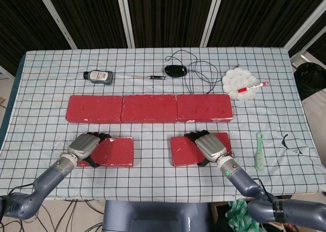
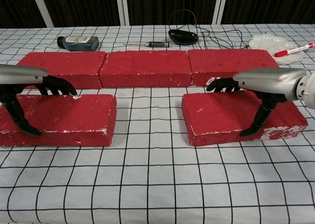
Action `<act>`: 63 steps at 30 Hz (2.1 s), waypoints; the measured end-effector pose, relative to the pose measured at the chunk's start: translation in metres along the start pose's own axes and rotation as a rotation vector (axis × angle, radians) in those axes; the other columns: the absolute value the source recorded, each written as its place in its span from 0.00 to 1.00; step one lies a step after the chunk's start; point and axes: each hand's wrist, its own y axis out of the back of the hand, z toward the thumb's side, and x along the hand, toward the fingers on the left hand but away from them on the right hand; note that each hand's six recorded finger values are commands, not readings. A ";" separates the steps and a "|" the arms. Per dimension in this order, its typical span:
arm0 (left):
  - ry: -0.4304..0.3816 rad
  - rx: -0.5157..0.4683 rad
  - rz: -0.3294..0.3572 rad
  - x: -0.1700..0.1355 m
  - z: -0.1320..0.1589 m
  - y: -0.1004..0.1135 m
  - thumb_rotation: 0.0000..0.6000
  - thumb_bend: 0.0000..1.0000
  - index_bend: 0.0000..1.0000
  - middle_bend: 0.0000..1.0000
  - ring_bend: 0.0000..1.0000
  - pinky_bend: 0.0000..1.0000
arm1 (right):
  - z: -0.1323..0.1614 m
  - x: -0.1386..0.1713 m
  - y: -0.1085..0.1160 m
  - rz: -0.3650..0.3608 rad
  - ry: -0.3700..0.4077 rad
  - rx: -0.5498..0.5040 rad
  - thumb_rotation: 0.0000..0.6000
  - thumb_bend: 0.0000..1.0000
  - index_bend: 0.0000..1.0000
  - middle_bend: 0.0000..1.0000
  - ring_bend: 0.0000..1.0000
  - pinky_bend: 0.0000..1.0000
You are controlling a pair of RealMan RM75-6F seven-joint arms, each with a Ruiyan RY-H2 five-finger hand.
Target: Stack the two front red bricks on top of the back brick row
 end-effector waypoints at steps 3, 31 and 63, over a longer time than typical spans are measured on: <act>0.000 -0.002 -0.012 0.001 0.000 -0.001 1.00 0.28 0.17 0.25 0.14 0.26 | 0.001 0.000 0.001 -0.002 0.000 -0.005 1.00 0.17 0.12 0.19 0.17 0.16; 0.007 0.030 -0.029 0.003 0.000 -0.005 1.00 0.28 0.16 0.25 0.14 0.26 | -0.002 0.006 0.009 -0.018 -0.004 -0.018 1.00 0.17 0.12 0.19 0.17 0.16; 0.021 0.081 0.184 0.020 -0.012 0.161 1.00 0.28 0.15 0.24 0.13 0.24 | -0.023 -0.007 0.139 -0.145 -0.027 0.004 1.00 0.17 0.12 0.19 0.18 0.16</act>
